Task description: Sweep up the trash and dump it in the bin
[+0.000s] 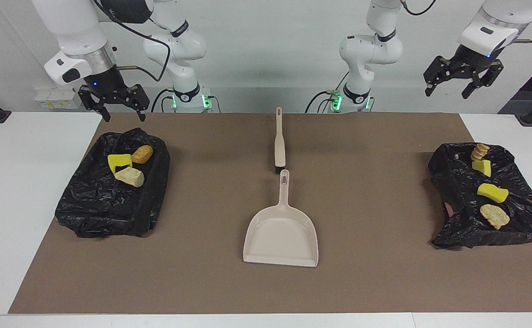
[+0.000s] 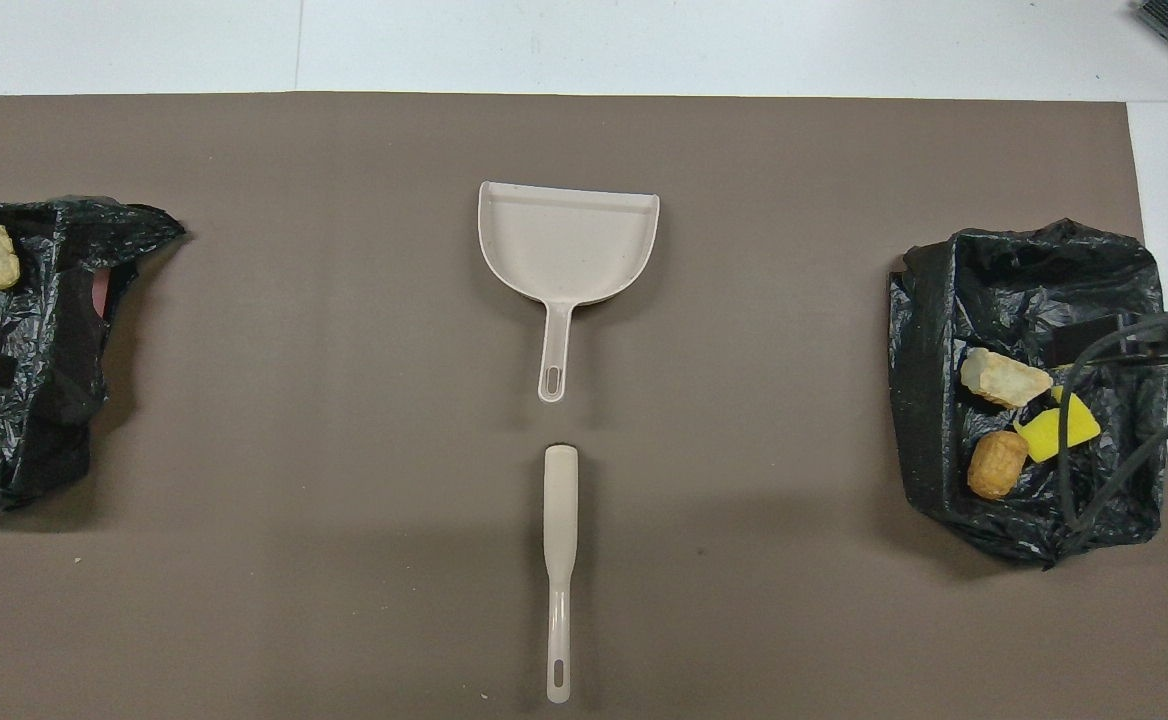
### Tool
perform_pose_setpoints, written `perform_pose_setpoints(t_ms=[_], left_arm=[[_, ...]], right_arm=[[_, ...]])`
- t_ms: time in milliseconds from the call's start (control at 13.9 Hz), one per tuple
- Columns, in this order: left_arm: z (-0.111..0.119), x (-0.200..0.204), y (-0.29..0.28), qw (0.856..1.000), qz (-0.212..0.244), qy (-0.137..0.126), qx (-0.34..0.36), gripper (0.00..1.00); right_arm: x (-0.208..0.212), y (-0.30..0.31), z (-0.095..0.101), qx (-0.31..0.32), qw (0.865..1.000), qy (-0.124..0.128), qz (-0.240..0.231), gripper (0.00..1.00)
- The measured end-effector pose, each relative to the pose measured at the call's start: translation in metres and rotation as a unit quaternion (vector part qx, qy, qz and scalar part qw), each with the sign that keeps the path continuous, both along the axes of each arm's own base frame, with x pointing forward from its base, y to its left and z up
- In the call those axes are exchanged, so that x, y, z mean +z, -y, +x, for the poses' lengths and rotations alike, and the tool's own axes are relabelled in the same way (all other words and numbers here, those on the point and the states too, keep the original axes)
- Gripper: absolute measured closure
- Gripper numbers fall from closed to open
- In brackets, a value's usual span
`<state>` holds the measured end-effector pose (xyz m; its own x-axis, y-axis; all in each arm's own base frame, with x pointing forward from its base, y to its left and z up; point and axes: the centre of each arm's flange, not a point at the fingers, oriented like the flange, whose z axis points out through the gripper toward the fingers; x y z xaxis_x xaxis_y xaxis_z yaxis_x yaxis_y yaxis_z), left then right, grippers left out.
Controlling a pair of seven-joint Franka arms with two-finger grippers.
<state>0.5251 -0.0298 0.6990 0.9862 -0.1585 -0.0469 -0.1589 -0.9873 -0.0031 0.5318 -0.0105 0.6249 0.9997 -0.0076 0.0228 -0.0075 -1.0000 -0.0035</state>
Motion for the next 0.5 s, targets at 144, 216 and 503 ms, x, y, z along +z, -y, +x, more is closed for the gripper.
perform_pose_setpoints(t_ms=[144, 216, 503], left_arm=[[0.003, 0.002, 0.001, 1.0, 0.0, 0.003, -0.001, 0.0], [0.001, 0.005, 0.001, 1.0, 0.0, 0.007, 0.0, 0.0], [-0.005, 0.014, -0.005, 1.0, -0.002, 0.016, 0.003, 0.0]], right_arm=[[0.0, 0.0, 0.0, 0.0, 1.0, 0.0, 0.0, 0.0], [0.0, 0.0, 0.0, 0.0, 1.0, 0.0, 0.0, 0.0], [0.0, -0.001, 0.0, 0.001, 1.0, 0.0, 0.0, 0.0]])
